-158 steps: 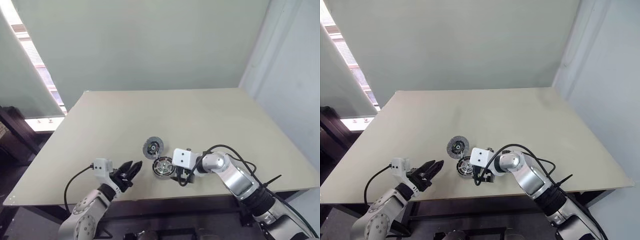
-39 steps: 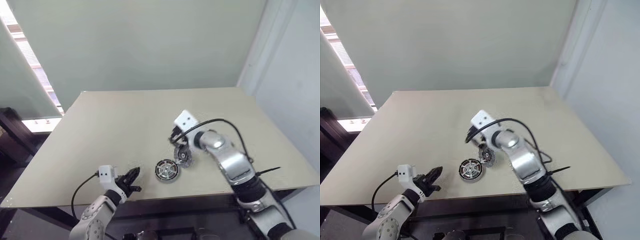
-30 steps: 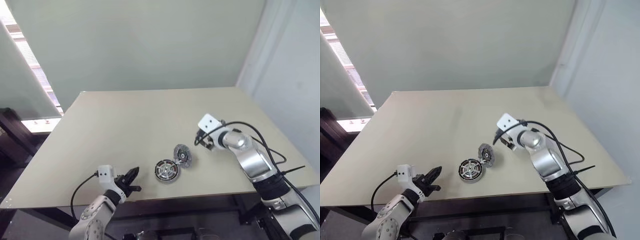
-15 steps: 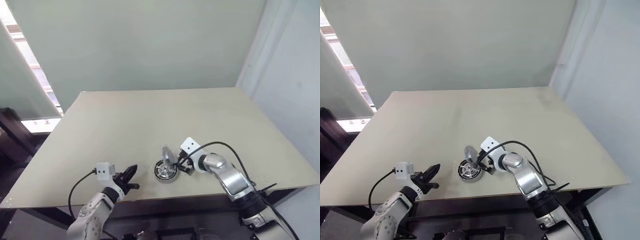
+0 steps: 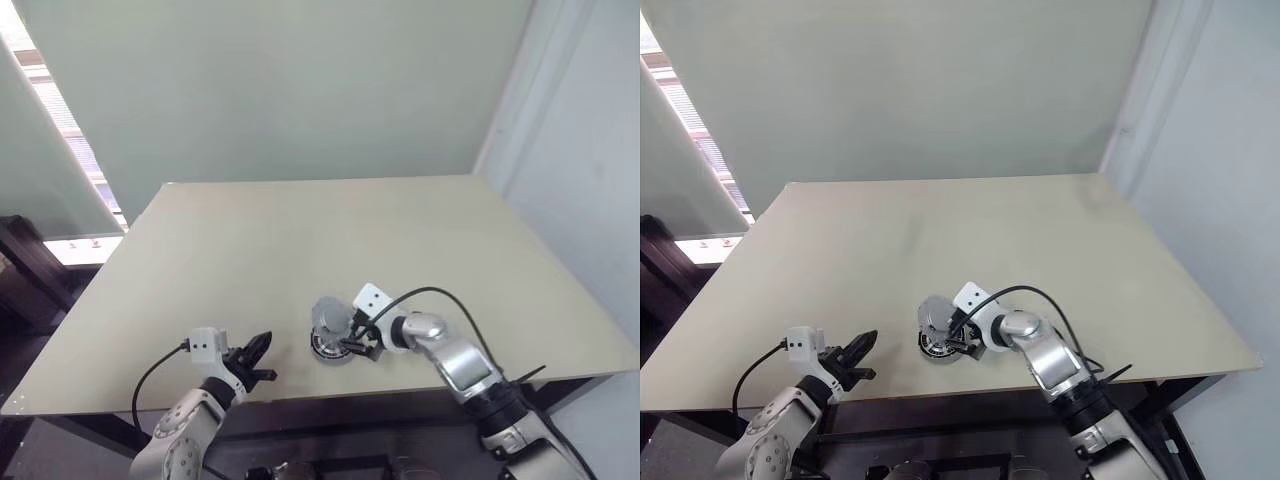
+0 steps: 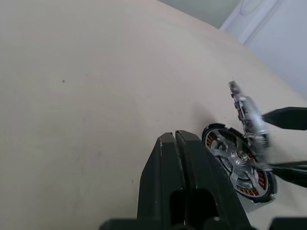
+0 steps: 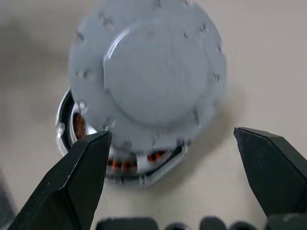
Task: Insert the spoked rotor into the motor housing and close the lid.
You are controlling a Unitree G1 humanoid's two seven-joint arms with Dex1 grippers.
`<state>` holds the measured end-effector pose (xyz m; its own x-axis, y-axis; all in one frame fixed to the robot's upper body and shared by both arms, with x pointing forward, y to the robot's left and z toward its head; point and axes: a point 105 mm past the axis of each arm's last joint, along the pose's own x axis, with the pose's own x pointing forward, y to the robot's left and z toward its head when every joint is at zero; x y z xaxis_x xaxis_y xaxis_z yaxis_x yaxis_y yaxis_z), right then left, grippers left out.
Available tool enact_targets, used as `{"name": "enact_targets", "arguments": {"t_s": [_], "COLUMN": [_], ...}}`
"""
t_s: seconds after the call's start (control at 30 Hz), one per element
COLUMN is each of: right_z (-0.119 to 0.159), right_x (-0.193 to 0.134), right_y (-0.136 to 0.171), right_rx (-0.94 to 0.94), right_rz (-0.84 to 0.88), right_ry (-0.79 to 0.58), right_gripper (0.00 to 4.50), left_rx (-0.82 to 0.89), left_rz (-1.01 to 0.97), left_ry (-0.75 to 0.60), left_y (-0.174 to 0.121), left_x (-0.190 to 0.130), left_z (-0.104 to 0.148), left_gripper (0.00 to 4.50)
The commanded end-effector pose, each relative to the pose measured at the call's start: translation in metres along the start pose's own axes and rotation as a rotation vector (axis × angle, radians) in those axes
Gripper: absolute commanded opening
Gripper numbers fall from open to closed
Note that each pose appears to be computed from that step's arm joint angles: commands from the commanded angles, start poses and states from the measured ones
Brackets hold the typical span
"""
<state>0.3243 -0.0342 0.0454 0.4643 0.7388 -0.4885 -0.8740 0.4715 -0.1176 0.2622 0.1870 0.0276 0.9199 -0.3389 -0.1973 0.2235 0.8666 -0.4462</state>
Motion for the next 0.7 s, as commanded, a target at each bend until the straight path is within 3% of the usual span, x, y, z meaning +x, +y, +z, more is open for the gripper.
{"name": "enact_targets", "arguments": {"t_s": [0.03,0.37,0.7], "right_z": [0.033,0.051,0.048], "right_x": [-0.014,-0.020,0.006], "right_y": [-0.002,-0.007,-0.002], "right_rx": [-0.035,0.073,0.097], "right_rz": [0.083,0.166,0.202], "right_ry": [-0.125,-0.347,-0.372], "right_gripper": [4.50,4.50,4.50], "left_rx": [0.033,0.036,0.055], "left_rz": [-0.032,-0.046,-0.052], "left_ry": [-0.053,-0.046,-0.038], "left_y": [-0.008,-0.010,-0.010], "left_x": [0.002,0.006,0.002], "left_z": [0.017,0.016,0.020], "left_gripper": [0.01,0.01,0.01]}}
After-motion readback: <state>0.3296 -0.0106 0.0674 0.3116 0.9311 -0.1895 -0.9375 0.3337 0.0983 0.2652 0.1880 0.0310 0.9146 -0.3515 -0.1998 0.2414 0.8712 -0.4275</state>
